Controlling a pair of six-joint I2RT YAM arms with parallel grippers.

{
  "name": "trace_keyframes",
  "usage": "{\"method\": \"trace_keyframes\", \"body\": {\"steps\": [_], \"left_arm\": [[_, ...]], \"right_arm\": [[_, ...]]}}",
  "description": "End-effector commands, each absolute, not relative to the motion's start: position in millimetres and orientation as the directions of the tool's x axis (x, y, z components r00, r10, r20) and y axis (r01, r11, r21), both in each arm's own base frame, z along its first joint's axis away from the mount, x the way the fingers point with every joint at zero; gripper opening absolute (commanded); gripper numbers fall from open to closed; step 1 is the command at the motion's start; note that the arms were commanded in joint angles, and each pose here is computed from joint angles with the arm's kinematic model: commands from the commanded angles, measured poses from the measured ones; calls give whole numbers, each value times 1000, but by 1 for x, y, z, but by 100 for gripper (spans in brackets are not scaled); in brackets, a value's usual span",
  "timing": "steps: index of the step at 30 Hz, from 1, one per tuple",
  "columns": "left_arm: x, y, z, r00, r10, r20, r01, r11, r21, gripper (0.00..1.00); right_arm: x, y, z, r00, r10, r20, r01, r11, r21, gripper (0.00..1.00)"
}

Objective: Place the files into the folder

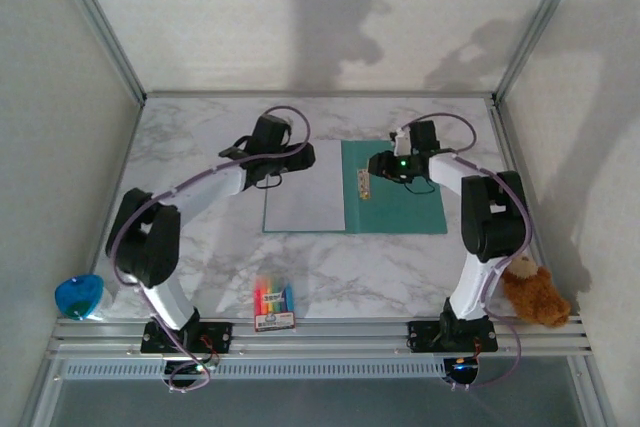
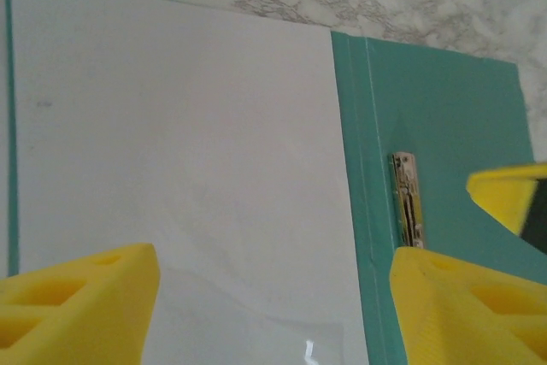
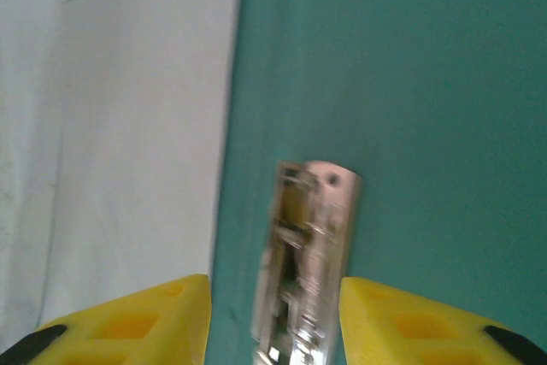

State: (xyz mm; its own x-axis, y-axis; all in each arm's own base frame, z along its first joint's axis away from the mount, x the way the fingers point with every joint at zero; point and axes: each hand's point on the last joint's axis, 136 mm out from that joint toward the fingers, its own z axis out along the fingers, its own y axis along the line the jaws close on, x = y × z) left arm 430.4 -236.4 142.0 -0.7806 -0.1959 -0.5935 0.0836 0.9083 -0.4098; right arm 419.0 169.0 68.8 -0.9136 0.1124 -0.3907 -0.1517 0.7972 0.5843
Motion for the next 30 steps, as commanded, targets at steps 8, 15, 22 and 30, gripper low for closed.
{"method": "trace_keyframes", "body": {"steps": [8, 15, 22, 30], "left_arm": [[451, -280, 96, -823, -69, -564, 92, 963, -252, 68], [450, -302, 63, -867, -68, -494, 94, 951, -296, 66], [446, -312, 39, -890, -62, -452, 92, 946, -312, 66], [439, -313, 28, -905, -54, -421, 91, 944, -317, 66]], "right_arm": [[406, 148, 74, -884, 252, -394, -31, 809, 587, 44], [401, 145, 55, -877, 323, -356, 45, 792, 609, 43], [398, 139, 39, -872, 370, -321, 114, 791, 601, 41], [396, 137, 29, -868, 403, -291, 159, 780, 605, 38]]}}
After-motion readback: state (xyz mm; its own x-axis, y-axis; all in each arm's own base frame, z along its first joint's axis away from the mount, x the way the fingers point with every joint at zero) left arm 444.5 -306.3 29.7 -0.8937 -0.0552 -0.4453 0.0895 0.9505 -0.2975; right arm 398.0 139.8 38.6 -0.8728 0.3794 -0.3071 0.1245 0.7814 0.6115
